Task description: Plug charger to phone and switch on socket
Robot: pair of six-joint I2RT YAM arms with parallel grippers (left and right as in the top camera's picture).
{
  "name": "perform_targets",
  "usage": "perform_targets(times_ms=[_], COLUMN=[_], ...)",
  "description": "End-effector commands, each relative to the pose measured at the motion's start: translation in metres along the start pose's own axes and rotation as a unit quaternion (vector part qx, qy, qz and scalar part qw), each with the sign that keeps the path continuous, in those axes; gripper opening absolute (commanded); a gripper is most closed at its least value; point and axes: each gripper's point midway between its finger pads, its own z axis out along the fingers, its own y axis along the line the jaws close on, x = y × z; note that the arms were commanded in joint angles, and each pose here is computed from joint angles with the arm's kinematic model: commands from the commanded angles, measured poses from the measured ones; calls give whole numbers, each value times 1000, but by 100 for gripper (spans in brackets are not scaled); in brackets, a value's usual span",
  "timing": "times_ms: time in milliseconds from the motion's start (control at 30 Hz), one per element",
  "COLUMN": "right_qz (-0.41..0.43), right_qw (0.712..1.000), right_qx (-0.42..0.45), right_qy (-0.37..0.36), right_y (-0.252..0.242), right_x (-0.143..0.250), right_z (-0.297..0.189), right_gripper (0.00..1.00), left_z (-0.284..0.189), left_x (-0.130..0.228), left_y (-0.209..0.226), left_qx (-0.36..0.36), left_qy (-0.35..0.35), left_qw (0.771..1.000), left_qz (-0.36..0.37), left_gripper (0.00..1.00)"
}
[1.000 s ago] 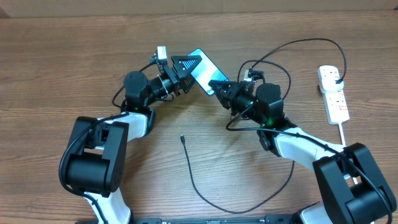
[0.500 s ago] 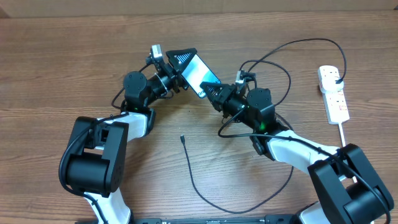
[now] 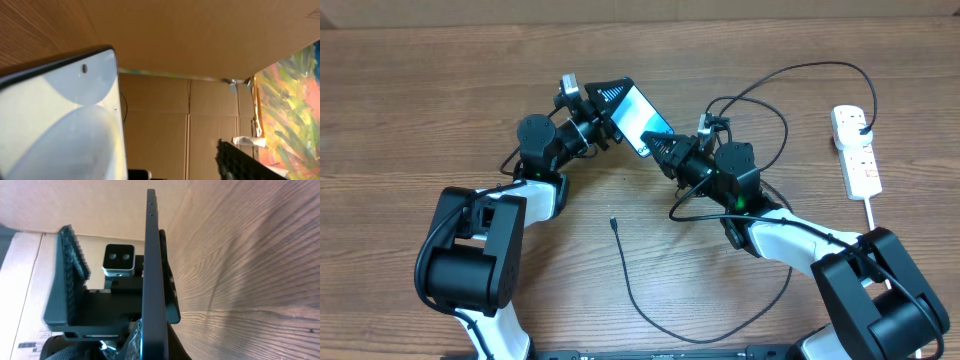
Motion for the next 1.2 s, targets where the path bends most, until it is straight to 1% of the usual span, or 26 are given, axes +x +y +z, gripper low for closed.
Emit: perform_targets(times_ms=[0,33,67,233,333,500,733,767,800,833,867,933,1033,1067,1167], right_qz=[-2,6,17,55,77,90,94,94,87,74,51,-7,-62,-86,-132], right_qw=[1000,1000,1000,998,996,995,994,994,994,994,995,993,992,990,984], right_qx=[8,7,6,4,4,4,5,5,4,2,-5,-27,-44,-57,-78], right_qy=[4,10,16,35,44,52,59,62,66,76,91,111,103,97,89], right_y=[-6,-5,-5,-4,-3,-3,-3,-3,-3,-2,0,7,16,26,44], right_x=[2,4,6,12,15,18,21,22,23,26,29,25,2,-9,-21], right_z=[5,5,5,5,4,4,4,4,4,3,1,-5,-21,-31,-46], right_gripper=[4,4,4,4,4,4,4,18,60,90,100,100,100,100,100], left_z=[1,1,1,1,1,1,1,1,1,1,1,0,-9,-15,-30], left_x=[5,5,5,5,5,5,6,6,6,6,5,5,-1,-6,-19], left_y=[-8,-7,-7,-7,-7,-7,-6,-6,-6,-5,-1,5,14,18,22], left_qx=[9,7,7,7,7,6,6,6,5,3,-4,-17,-37,-44,-55], left_qy=[16,15,15,15,15,16,18,18,18,18,17,20,30,31,33], left_qw=[1000,1000,1000,999,999,999,999,999,999,999,1000,1000,999,998,998], left_qz=[13,13,17,29,31,33,33,32,32,30,21,-3,-18,-16,-7], left_gripper=[64,57,53,45,37,23,14,12,6,5,5,5,4,4,4])
